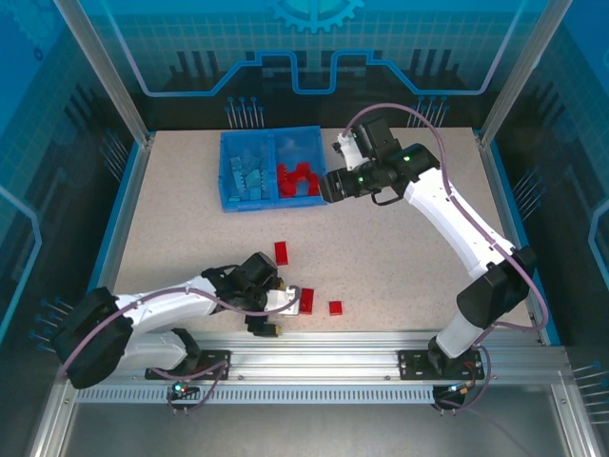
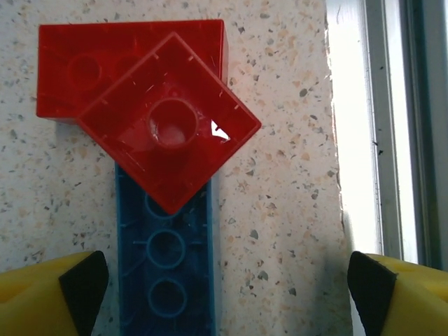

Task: Sort the legos into containers by color

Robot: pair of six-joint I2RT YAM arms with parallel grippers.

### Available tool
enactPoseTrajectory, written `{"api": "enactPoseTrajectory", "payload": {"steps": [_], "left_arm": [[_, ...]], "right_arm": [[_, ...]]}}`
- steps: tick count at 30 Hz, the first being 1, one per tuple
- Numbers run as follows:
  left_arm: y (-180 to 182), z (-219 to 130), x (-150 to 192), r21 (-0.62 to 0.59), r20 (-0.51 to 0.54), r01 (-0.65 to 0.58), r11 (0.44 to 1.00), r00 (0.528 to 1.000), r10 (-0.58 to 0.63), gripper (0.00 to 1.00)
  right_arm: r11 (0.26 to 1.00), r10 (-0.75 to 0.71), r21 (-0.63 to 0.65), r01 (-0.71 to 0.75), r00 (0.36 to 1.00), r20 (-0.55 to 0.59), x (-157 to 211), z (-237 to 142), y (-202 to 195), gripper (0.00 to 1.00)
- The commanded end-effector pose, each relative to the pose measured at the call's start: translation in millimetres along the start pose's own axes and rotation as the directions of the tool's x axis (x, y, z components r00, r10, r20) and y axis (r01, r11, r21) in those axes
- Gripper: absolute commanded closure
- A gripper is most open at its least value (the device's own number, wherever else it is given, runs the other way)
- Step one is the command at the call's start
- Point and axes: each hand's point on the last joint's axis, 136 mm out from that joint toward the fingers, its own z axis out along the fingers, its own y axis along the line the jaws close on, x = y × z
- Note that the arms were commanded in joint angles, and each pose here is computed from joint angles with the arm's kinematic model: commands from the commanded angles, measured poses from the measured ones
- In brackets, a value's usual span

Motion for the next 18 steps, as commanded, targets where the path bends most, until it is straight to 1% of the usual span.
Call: {"api": "enactPoseTrajectory", "payload": {"steps": [1, 4, 9, 14, 15, 18], "left_arm": [[10, 0, -17, -0.003, 0.065, -0.045, 0.999, 0.997, 0.045, 0.13], [8, 6, -11, 0.012, 0.045, -0.047, 0.999, 0.998, 0.047, 0.20], [7, 8, -5, 0.000, 0.034, -0.034, 0.999, 0.999, 0.034, 0.36], [9, 5, -2, -0.017, 0.024, -0.027, 0.999, 0.999, 0.027, 0.46], [9, 4, -1, -0.019, 0.018, -0.025, 0.999, 0.999, 0.026, 0.49], [14, -2, 3, -0.031, -0.016, -0.025, 0.999, 1.000, 0.024, 0.53]], "right_arm": [[1.000, -0.006, 0.011, 0.006, 1.000, 0.002, 5, -13, -5, 0.25], [1.000, -0.006, 0.014, 0.006, 1.000, -0.001, 6, -13, -6, 0.25], [1.000, -0.007, 0.011, 0.008, 1.000, -0.007, 6, -13, -6, 0.25], [1.000, -0.004, 0.004, 0.004, 1.000, -0.012, 6, -9, -5, 0.25], [1.000, -0.003, 0.003, 0.003, 1.000, -0.012, 6, -9, -5, 0.25], [1.000, 0.001, -0.001, -0.001, 1.000, -0.011, 5, -8, -5, 0.25]]}}
